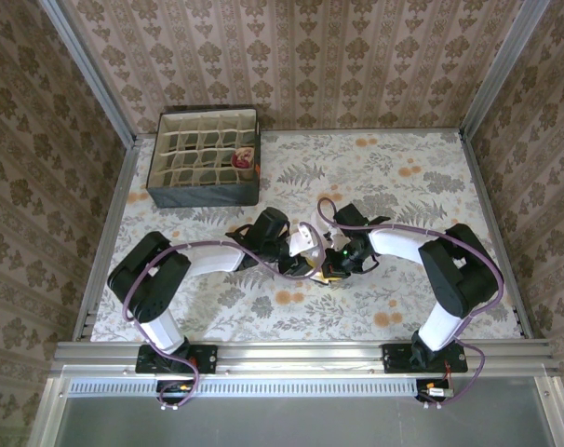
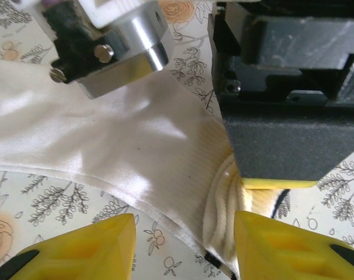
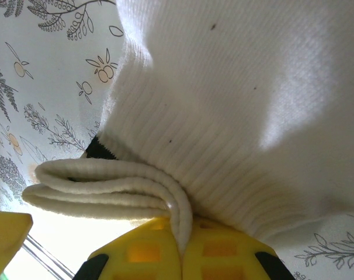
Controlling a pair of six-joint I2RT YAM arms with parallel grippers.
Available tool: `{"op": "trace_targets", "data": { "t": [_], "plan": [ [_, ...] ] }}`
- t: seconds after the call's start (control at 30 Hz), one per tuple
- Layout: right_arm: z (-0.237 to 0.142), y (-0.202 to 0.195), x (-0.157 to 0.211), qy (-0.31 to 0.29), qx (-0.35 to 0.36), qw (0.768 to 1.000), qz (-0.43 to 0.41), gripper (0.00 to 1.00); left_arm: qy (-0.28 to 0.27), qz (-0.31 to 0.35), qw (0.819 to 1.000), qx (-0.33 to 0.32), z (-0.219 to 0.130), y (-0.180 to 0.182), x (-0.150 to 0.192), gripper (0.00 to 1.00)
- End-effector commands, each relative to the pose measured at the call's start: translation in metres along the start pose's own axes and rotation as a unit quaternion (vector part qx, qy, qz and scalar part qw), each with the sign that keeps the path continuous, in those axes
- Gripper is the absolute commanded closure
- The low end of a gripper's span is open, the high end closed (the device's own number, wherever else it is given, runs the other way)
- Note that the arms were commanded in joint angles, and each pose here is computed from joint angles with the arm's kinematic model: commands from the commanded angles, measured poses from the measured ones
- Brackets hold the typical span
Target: Roll the socks
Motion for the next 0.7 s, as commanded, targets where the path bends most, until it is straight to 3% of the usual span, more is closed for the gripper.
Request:
{"op": "trace_targets", "data": {
  "t": [0.0,0.23,0.33,0.5,0.6,0.67],
  "plan": [
    [0.022,-0.042,0.024,0.057,0.109,0.992,0.04,1.0,-0.006,-0.015,0.999,0.032,-0.001,-0.01,0.001,0.52],
    [0.022,-0.042,0.024,0.055,0.107,0.992,0.039,1.0,0.006,-0.028,0.998,0.054,0.008,-0.013,0.005,0.52],
    [0.021,-0.041,0.024,0.052,0.105,0.992,0.037,1.0,0.012,-0.033,0.998,0.061,0.013,-0.01,0.005,0.61],
    [0.02,-0.04,0.025,0.05,0.1,0.993,0.036,1.0,0.016,-0.038,0.997,0.062,0.019,-0.007,0.008,0.64],
    [0.02,-0.038,0.025,0.05,0.093,0.994,0.031,1.0,0.03,-0.053,0.996,0.059,0.023,-0.002,0.012,0.71],
    [0.017,-0.036,0.026,0.045,0.085,0.995,0.026,0.94,0.047,-0.077,0.994,0.062,0.027,0.002,0.016,0.75]
  ]
}}
Point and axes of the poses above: each hand's point on the last joint's axis, 136 mm out from that joint toward the fingers, its own z axis out along the fingers, its own y axis along the line the jaws close on, x = y × z, the point moved 8 cm from there along -z, back along the fingers, and after that the axes turned 13 degrees about z, right-handed, at the moved point
